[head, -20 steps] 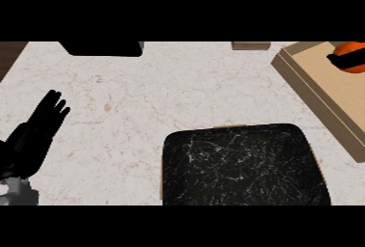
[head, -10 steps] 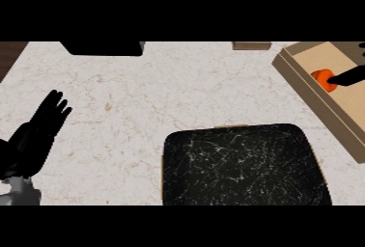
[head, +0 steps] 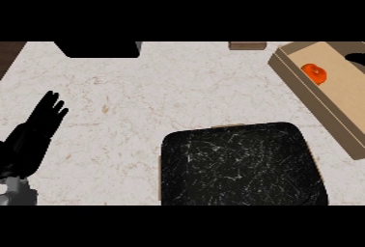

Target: Pick the squash from the tray and place it in the cardboard box

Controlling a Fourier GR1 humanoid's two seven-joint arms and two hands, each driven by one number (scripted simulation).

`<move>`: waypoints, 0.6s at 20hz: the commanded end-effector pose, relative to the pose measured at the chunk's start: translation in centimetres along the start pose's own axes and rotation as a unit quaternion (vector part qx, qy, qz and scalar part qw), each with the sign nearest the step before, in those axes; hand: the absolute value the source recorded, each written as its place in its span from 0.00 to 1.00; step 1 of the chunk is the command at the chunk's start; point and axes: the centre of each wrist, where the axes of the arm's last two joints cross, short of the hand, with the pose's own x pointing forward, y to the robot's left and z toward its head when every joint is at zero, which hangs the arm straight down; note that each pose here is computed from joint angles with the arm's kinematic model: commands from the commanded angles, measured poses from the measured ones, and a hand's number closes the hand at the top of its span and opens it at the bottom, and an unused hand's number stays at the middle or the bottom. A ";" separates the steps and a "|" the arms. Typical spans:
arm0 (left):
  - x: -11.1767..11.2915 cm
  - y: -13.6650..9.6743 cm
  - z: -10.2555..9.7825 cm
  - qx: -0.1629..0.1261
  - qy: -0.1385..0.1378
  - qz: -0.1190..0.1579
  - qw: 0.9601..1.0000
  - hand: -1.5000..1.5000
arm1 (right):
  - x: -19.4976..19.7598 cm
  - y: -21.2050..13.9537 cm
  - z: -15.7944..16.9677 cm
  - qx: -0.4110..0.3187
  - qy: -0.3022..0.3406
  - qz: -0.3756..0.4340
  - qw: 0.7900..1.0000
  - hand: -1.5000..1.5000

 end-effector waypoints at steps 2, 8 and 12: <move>1.3 0.7 -0.4 -0.003 0.007 -0.009 1.000 0.50 | -1.9 -3.5 -0.3 -0.047 0.014 -0.074 0.996 0.00; 0.0 1.0 0.8 0.003 0.004 0.004 1.000 0.50 | -5.7 -11.3 0.3 -0.055 0.017 -0.114 0.992 0.00; 0.2 -0.3 0.3 0.005 -0.001 -0.006 1.000 0.50 | -7.4 -12.6 1.0 -0.016 0.019 -0.098 0.995 0.00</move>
